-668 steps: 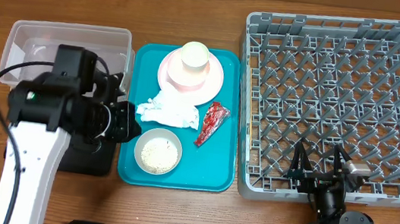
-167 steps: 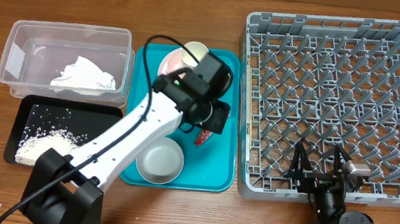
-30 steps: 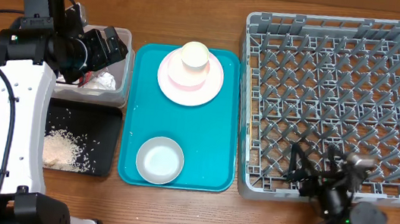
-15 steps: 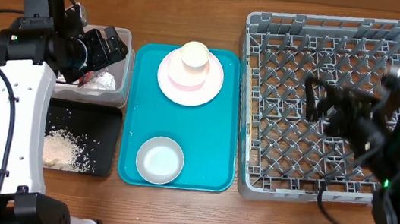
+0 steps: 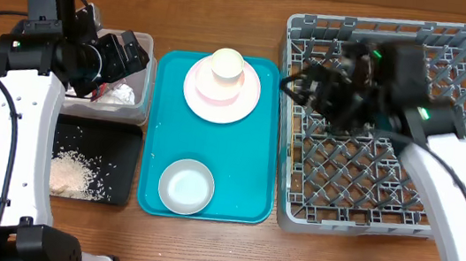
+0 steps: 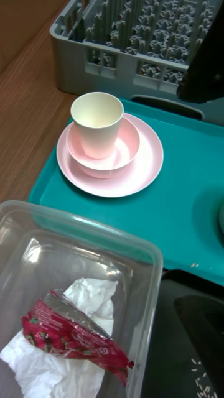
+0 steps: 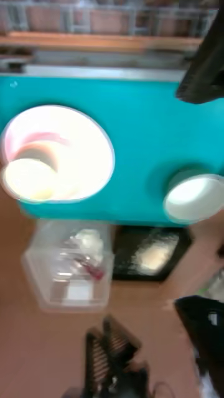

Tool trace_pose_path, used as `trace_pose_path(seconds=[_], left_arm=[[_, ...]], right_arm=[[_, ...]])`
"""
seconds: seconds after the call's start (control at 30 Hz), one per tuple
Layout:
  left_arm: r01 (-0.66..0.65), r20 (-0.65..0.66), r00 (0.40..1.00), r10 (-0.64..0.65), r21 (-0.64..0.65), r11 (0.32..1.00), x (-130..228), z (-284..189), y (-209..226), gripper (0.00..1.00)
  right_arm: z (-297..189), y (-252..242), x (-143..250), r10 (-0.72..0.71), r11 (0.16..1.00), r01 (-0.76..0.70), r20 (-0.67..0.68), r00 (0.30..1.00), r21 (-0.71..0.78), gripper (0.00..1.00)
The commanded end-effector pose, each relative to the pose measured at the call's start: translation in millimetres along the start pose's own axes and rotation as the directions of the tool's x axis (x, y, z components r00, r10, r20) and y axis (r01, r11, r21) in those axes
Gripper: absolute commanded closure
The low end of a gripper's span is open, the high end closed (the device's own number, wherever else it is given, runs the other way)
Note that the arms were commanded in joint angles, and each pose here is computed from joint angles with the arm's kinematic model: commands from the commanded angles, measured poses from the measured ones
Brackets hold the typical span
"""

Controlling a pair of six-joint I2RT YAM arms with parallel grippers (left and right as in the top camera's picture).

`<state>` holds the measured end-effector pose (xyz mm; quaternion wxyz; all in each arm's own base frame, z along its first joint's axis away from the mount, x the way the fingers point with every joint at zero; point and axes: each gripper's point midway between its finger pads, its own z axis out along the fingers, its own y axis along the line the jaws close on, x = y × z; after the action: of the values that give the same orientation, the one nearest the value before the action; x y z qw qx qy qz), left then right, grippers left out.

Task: Sort waste into correct bins and load items into the dishwasher
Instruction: 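Reach the right gripper from the rack toward the cream cup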

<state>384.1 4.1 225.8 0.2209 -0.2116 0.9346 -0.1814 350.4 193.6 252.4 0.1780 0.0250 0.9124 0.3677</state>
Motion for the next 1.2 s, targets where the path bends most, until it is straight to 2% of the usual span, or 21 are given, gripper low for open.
trace_pose_path(seconds=[0.0, 0.17, 0.43, 0.53, 0.57, 0.7, 0.87, 1.17], left_arm=[[-0.011, 0.007, 1.000, 0.011, 0.011, 1.000, -2.8, -2.2, -2.1, 0.00], [-0.011, 0.007, 1.000, 0.011, 0.011, 1.000, -2.8, -2.2, -2.1, 0.00], [-0.011, 0.006, 1.000, 0.011, 0.011, 1.000, -2.7, -2.2, -2.0, 0.00], [-0.011, 0.006, 1.000, 0.011, 0.011, 1.000, -2.7, -2.1, -2.0, 0.00], [-0.011, 0.007, 1.000, 0.011, 0.011, 1.000, -2.8, -2.2, -2.1, 0.00], [-0.011, 0.006, 1.000, 0.011, 0.011, 1.000, -2.7, -2.1, -2.0, 0.00], [-0.011, 0.007, 1.000, 0.011, 0.011, 1.000, -2.8, -2.2, -2.1, 0.00], [-0.011, 0.007, 1.000, 0.011, 0.011, 1.000, -2.8, -2.2, -2.1, 0.00]], right_arm=[[5.3, 19.3, -30.7, -0.224, 0.961, 0.218, 0.013, 0.975, 0.172, 0.01], [34.6, 35.9, -51.5, -0.364, 0.890, 0.359, -0.035, 0.931, 0.282, 0.01], [89.5, 45.3, -45.3, -0.531, 0.803, 0.541, -0.111, 0.840, 0.251, 0.00], [110.5, 46.8, -41.5, -0.550, 0.792, 0.563, -0.125, 0.826, 0.236, 0.02], [116.2, 47.0, -40.6, -0.553, 0.790, 0.567, -0.127, 0.823, 0.233, 0.04], [137.1, 45.5, -37.4, -0.564, 0.781, 0.580, -0.137, 0.814, 0.230, 0.32], [160.7, 55.9, -32.9, -0.597, 0.768, 0.607, -0.118, 0.794, 0.204, 0.57], [185.7, 50.1, -36.4, -0.641, 0.726, 0.630, -0.060, 0.765, 0.276, 0.62]])
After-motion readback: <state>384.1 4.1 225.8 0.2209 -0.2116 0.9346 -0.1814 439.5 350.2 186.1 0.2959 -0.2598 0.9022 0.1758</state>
